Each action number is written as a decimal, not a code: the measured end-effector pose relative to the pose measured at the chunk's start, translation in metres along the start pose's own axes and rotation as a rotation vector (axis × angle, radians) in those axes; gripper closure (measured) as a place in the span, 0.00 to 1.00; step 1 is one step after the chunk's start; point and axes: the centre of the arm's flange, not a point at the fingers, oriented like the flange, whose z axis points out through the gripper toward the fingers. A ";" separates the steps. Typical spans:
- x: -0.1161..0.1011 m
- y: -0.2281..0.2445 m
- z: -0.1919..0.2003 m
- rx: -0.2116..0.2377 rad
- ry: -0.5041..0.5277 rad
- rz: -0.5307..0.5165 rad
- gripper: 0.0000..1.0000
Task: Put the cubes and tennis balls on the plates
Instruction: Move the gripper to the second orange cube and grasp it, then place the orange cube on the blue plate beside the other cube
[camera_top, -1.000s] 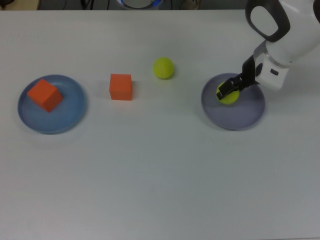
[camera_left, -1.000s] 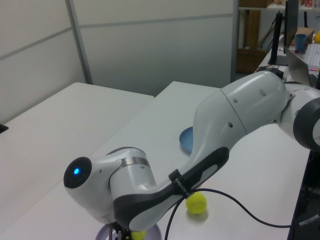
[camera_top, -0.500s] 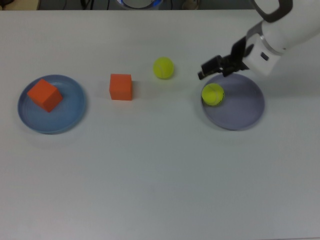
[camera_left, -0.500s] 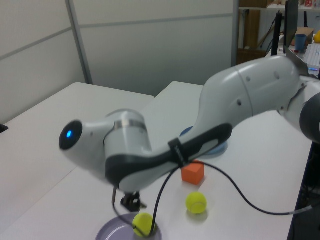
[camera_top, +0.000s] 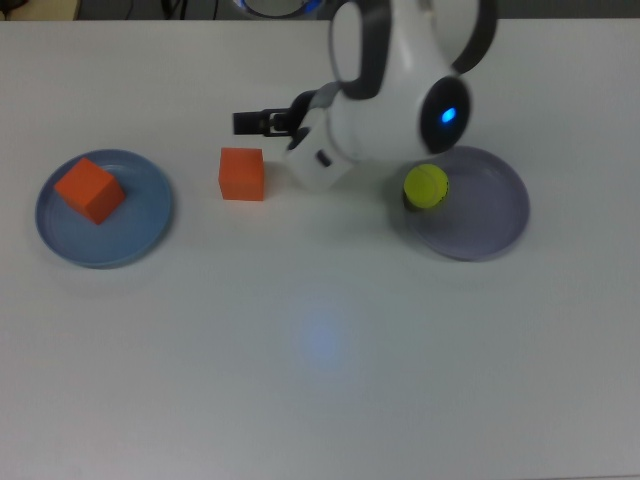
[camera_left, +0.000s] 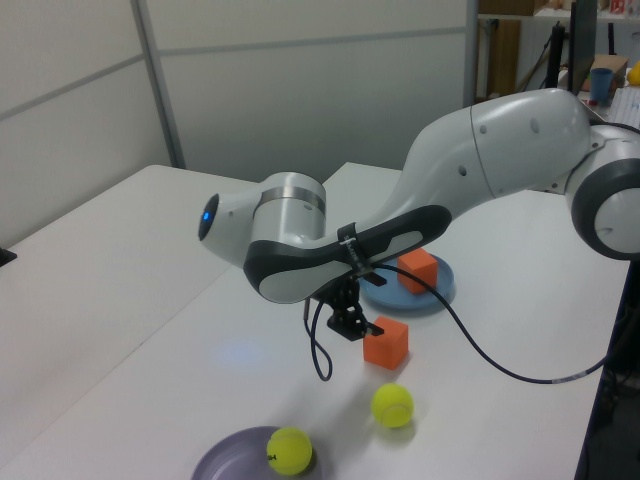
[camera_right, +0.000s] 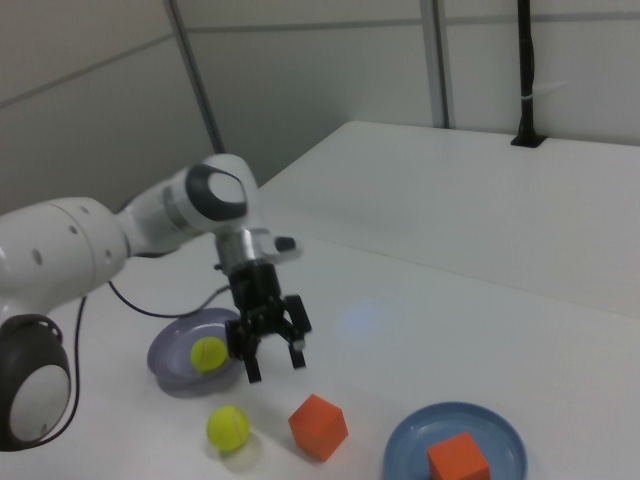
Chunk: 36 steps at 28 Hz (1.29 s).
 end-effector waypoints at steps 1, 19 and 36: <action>0.003 0.003 0.007 0.005 -0.013 0.002 0.00; 0.041 -0.009 0.065 0.020 -0.040 -0.037 0.00; 0.062 -0.002 0.088 -0.014 -0.040 -0.032 0.27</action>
